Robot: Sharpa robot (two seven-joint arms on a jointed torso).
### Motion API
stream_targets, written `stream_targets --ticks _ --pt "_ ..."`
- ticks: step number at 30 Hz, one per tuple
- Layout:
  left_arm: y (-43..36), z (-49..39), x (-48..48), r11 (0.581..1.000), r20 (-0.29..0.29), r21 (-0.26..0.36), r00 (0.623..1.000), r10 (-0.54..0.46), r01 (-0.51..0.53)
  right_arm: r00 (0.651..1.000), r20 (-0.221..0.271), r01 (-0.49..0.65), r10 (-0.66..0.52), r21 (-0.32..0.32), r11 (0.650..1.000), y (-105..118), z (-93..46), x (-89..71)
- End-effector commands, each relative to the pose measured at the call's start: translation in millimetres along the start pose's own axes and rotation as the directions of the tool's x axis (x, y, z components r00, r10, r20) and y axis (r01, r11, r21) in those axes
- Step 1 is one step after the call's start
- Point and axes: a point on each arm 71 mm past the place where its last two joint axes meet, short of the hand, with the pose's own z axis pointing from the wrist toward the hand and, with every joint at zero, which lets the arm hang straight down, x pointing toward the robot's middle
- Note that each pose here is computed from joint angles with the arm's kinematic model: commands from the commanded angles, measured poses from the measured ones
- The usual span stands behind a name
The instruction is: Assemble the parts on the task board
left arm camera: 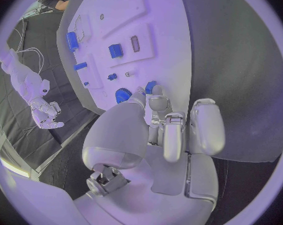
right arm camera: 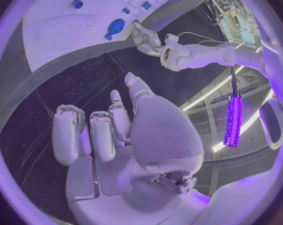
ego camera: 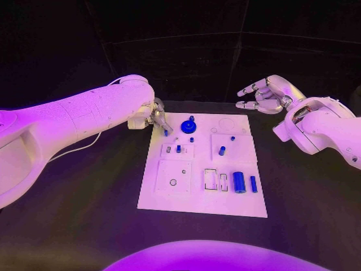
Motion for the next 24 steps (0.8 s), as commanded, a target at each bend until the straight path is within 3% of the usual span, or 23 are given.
stream_targets --ticks 1,12,24 --pt "-3.0 -0.5 0.6 1.000 -0.007 0.023 1.000 -0.005 0.005 1.000 -0.003 -0.002 0.002 -0.009 1.000 2 0.6 -0.3" --pt "-0.6 -4.8 0.6 0.996 0.023 0.070 0.998 -0.061 0.059 1.000 -0.002 -0.002 0.002 -0.008 1.000 1 0.4 -0.7" --pt "5.7 -26.9 7.7 0.988 0.084 0.123 0.991 -0.107 0.096 1.000 0.001 0.000 0.000 -0.004 1.000 0 -0.7 -2.2"
